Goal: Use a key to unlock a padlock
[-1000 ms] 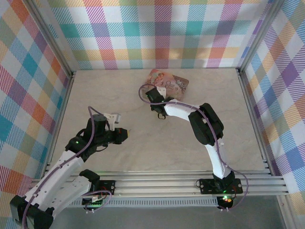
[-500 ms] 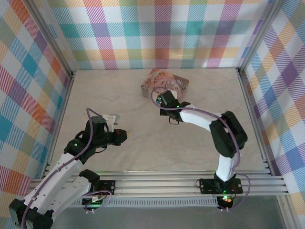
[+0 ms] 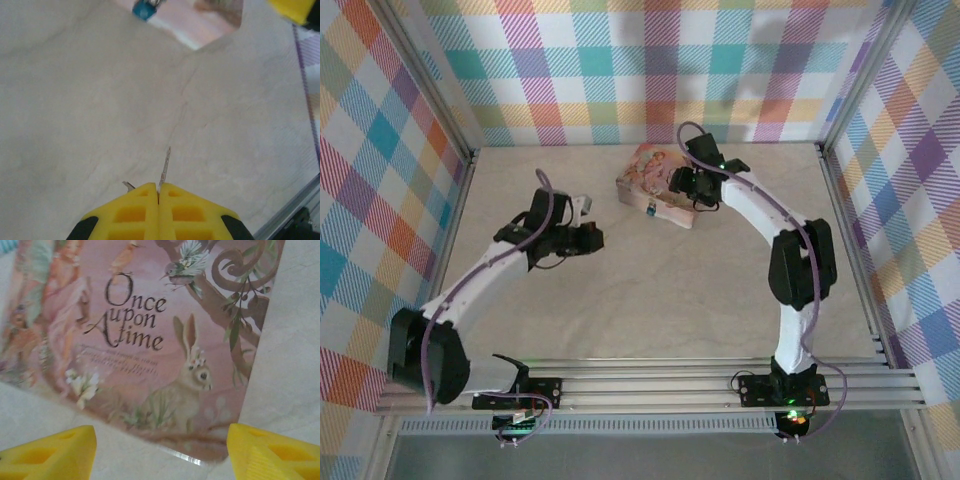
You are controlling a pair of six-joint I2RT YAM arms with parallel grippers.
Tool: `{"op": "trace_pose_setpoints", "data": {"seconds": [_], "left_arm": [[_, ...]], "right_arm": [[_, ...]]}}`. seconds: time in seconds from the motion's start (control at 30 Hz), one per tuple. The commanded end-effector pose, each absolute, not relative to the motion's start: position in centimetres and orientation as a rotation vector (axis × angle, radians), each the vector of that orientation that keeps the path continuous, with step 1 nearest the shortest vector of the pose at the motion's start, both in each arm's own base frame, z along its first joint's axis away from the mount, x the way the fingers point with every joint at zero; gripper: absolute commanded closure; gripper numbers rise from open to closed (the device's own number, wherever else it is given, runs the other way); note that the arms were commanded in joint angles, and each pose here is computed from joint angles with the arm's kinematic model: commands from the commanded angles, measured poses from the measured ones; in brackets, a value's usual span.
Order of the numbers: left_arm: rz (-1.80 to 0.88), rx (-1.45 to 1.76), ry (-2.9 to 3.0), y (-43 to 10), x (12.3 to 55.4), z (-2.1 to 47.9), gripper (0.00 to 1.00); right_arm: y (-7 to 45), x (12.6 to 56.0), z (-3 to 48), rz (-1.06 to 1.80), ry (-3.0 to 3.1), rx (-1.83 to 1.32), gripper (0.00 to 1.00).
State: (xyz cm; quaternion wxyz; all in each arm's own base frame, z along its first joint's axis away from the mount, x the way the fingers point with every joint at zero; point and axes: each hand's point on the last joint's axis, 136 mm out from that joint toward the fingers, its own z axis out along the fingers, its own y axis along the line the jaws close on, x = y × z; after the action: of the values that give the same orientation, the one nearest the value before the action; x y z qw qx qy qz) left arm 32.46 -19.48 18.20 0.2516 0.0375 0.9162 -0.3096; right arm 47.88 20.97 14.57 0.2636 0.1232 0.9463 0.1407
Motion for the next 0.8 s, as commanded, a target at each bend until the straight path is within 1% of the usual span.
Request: {"op": "trace_pose_setpoints", "data": {"seconds": [0.0, 0.1, 0.2, 0.37, 0.57, 0.67, 0.77], "left_arm": [[-0.893, 0.192, 2.472, -20.5, 33.8, 19.5, 1.00], [-0.904, 0.198, 2.481, -20.8, 34.6, 19.3, 1.00], [-0.911, 0.196, 2.492, -20.9, 34.9, 18.9, 1.00], [-0.918, 0.190, 2.492, -20.9, 35.3, 18.8, 1.00], [-0.940, 0.196, 2.498, -21.3, 35.5, 18.6, 1.00], [-0.953, 0.202, 2.501, -21.4, 35.4, 18.4, 1.00], [-0.961, 0.203, 2.506, -21.5, 35.3, 18.3, 1.00]], "right_arm": [[22.4, 47.0, 11.7, 0.358, 2.728, 0.219, 0.30], [22.6, 47.4, 10.1, 0.297, 2.804, 0.155, 0.30], [22.2, 46.3, 8.8, 0.244, 2.876, 0.105, 0.30], [20.1, 42.1, 6.7, 0.150, 2.974, 0.004, 0.31], [15.9, 37.0, 4.3, -0.088, 3.096, -0.098, 0.32], [14.5, 35.2, 4.2, -0.161, 3.124, -0.133, 0.33], [13.7, 33.6, 4.6, -0.168, 3.131, -0.171, 0.33]]}}
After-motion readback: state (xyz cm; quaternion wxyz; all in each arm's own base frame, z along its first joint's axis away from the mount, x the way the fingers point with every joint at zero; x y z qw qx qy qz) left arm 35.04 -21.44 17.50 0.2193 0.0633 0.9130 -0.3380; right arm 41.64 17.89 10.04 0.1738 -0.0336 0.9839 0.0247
